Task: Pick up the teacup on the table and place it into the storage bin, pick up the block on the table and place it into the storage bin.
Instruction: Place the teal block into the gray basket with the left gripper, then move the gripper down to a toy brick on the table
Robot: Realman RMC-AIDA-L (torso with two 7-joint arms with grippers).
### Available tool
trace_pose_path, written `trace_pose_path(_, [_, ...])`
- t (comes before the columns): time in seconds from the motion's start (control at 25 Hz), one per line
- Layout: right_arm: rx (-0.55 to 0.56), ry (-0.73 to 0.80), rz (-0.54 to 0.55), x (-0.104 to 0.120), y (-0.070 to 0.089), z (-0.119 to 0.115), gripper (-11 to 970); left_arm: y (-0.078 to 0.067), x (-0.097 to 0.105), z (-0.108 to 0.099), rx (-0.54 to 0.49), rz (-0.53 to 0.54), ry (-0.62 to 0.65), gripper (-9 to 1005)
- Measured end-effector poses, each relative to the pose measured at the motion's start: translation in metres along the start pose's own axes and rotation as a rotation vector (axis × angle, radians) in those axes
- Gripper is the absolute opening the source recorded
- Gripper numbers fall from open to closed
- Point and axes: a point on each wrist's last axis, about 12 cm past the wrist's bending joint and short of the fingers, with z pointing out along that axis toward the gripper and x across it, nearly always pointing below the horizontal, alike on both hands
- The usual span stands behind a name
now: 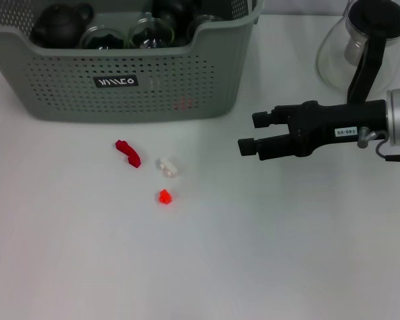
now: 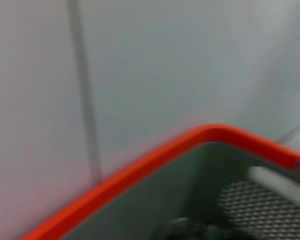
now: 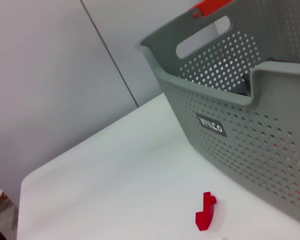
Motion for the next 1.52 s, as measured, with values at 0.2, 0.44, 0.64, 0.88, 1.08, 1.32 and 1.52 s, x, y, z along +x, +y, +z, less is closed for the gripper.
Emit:
trace_pose_path(0.2, [-0.014,0.001,-0.013,0.001,0.002,0.002,884,0.003,0.003,0.022,-0.124,-0.015,0.005,421])
trace_pose_path(0.44, [-0.026,0.011,-0.029,0.003,0.003,0.001,884,-0.006,0.006,0.017,-0.043,-0.03,0.007,675])
trace_pose_path(0.64, [-0.053,0.041,-0.072,0.003,0.006,0.0,885,-0.038,0.03,-0.004,0.3,0.003,-0.093,776])
trace_pose_path(0.88, [-0.082,0.078,-0.164,0.001,0.008,0.004,885,-0.076,0.089,-0.012,0.615,0.09,-0.26,888])
trace_pose_path(1.08, [-0.094,0.112,-0.24,-0.005,0.009,0.014,884,-0.102,0.134,0.0,0.706,0.131,-0.269,948])
trace_pose_path(1.32, [-0.053,0.152,-0.273,-0.017,0.009,0.043,884,-0.105,0.171,0.01,0.727,0.057,-0.317,948])
trace_pose_path(1.52, [-0.001,0.225,-0.237,-0.02,0.008,0.075,884,-0.101,0.184,0.008,0.712,0.03,-0.346,948])
